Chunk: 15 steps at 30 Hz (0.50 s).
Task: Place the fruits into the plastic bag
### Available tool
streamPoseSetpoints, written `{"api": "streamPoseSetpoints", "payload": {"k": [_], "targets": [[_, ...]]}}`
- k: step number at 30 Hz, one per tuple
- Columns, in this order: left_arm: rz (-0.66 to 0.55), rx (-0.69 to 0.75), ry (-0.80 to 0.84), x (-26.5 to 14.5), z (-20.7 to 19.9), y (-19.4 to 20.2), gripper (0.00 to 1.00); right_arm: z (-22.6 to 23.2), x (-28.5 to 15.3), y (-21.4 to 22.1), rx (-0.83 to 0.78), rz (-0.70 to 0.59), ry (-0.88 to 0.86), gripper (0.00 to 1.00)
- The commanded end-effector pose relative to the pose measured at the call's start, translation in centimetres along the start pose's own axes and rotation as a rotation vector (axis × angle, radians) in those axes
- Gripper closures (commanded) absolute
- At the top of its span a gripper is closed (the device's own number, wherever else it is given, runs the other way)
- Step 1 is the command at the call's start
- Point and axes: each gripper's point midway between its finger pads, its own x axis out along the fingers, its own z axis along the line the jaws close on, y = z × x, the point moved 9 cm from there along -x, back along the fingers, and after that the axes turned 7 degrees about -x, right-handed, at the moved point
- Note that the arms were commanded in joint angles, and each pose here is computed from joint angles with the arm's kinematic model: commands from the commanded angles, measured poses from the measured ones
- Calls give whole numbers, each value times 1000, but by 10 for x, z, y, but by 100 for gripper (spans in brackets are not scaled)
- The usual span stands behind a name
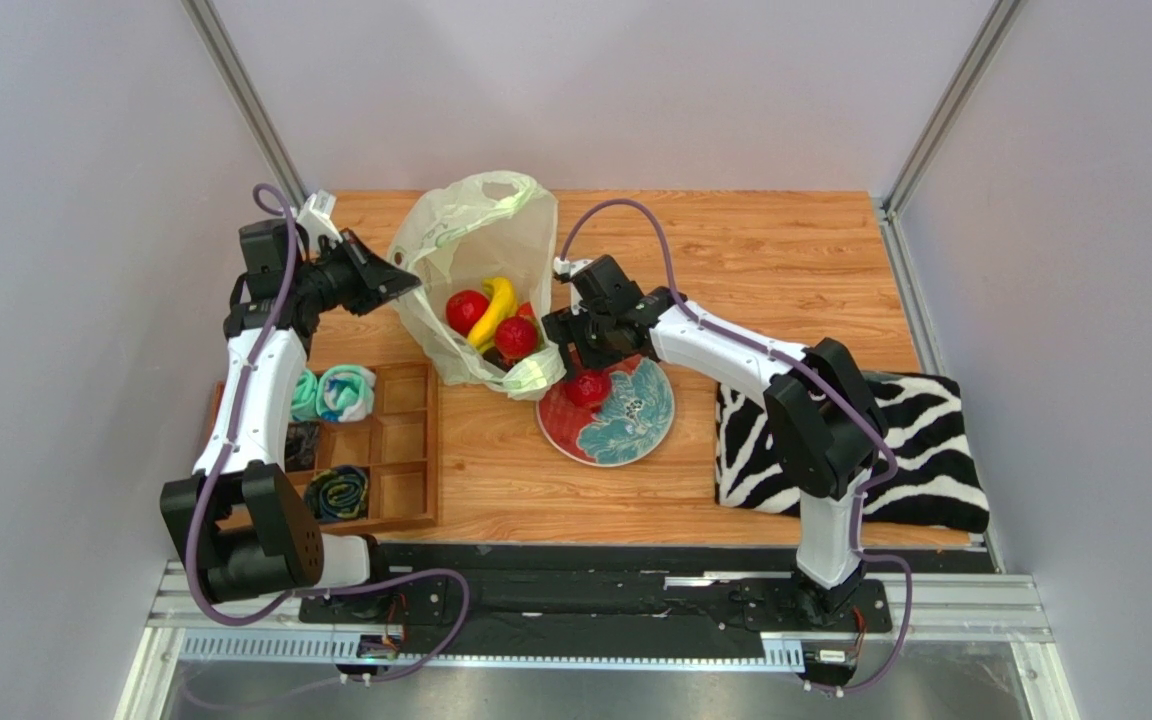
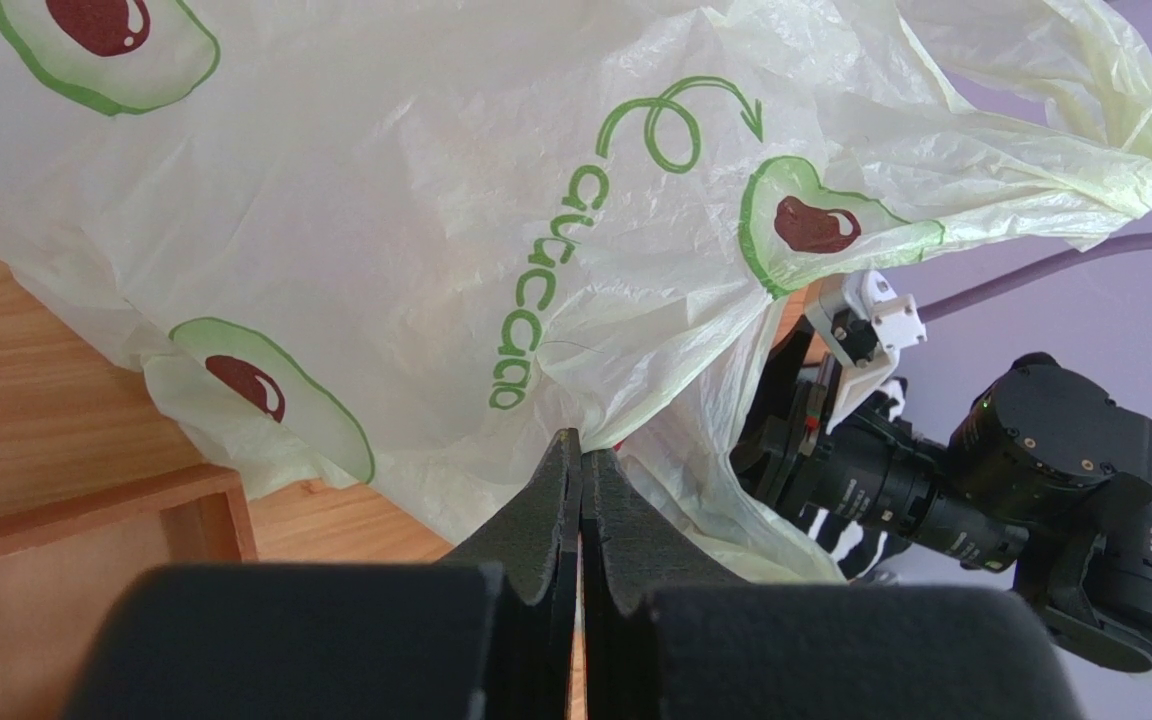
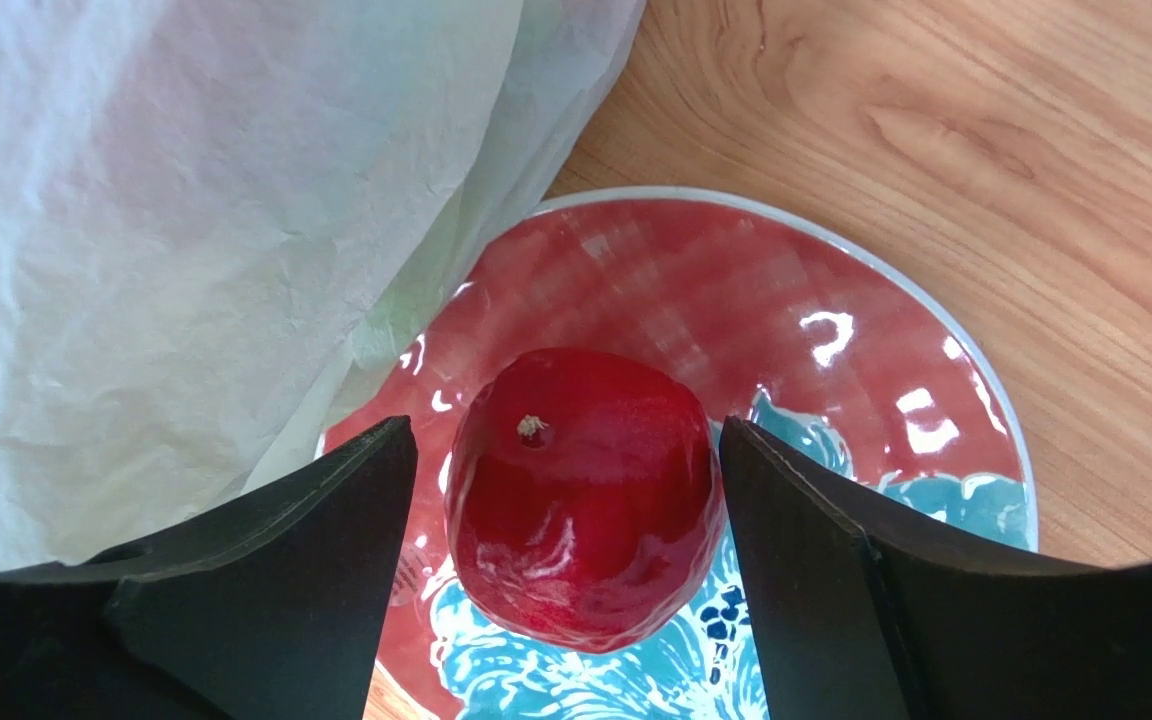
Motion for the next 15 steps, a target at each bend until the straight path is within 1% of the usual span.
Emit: {"api": "streamPoseSetpoints", "payload": {"k": [1,6,11,14,15], "targets": [[-37,52,20,-8,-8,-9,100,1,-1,3,-16,5,15,22],[-32,48,20,-6,-7,-9,100,1,2,20,-16,40,20,22],[-28,44,20,-5,-6,-9,100,0,8,24,-21,59,30,22],[-28,44,20,-5,-7,-9,100,0,9,23,-28,60,29,27],[-28,44,20,-5,-7,-9,100,1,10,24,-30,64,27,32]]}}
